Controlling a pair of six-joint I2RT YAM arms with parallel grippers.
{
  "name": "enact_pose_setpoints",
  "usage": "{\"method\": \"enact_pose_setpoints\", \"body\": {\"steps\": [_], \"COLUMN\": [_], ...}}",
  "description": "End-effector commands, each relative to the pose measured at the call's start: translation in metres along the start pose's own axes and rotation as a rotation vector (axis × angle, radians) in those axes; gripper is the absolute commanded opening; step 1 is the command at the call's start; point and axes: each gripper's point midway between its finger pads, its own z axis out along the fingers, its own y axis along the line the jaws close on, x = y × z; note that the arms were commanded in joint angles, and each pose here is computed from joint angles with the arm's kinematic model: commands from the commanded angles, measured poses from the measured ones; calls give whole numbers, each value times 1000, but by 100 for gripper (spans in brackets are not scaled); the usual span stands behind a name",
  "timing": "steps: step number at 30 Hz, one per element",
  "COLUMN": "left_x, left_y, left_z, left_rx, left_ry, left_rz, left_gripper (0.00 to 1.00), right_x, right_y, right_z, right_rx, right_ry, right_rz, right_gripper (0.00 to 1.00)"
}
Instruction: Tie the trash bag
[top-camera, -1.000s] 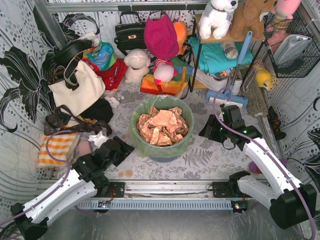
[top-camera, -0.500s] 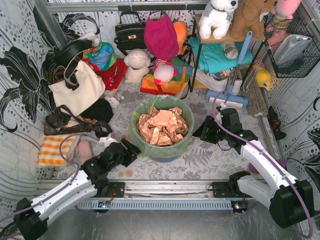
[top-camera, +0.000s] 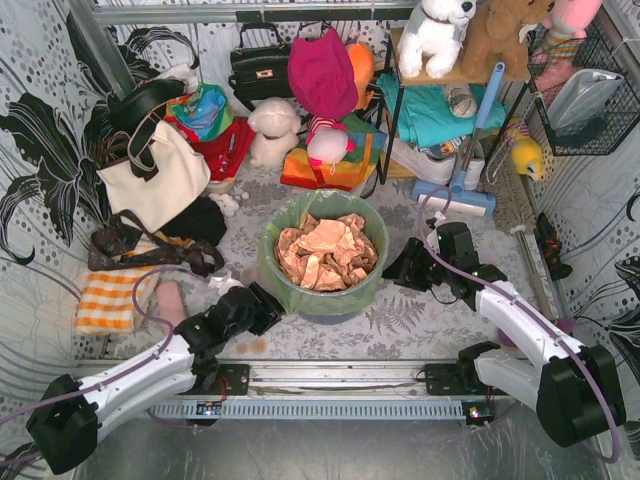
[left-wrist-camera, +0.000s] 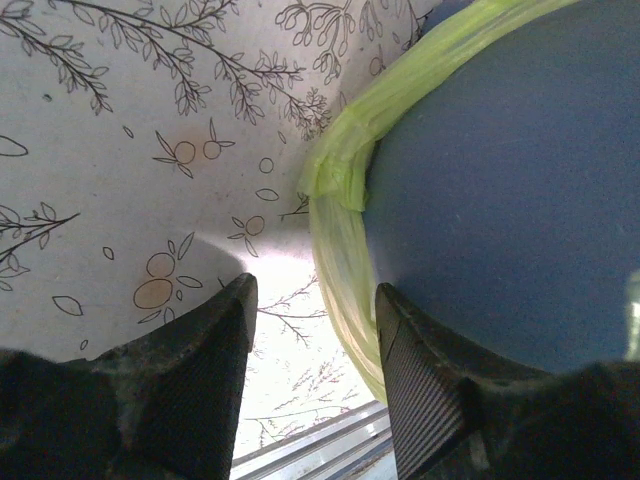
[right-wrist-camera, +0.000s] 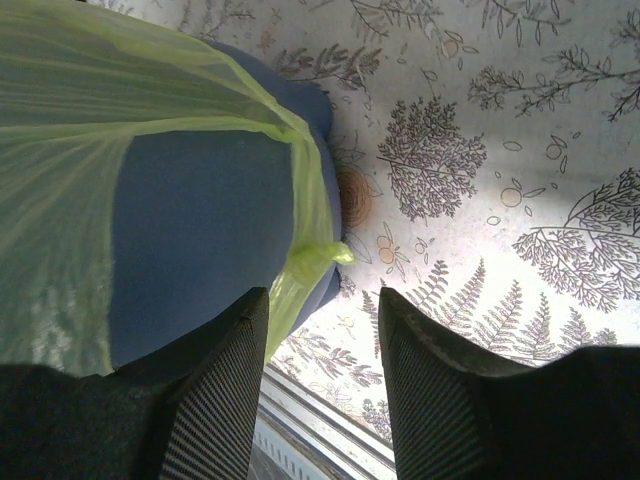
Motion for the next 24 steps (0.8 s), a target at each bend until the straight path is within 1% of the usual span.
{"method": "enact_pose_setpoints", "body": {"steps": [1, 6, 19, 24], "left_x": [-2, -5, -3, -4], "left_y": [-13, -8, -11, -8], "left_z": [3, 5, 11, 10], "left_rx": [68, 49, 21, 11], "left_ry": [-11, -26, -3, -11], "left_rz": [19, 32, 86, 87], "left_gripper": [57, 51, 27, 20], "right_x": [-1, 1, 12, 16], "right_y": [5, 9, 10, 7], "right_z": [8, 11, 25, 30], "right_rx": [-50, -80, -138, -134], "right_ry": [7, 30, 105, 128], "right_rz": [14, 16, 39, 48], "right_gripper": [48, 48, 48, 48]}}
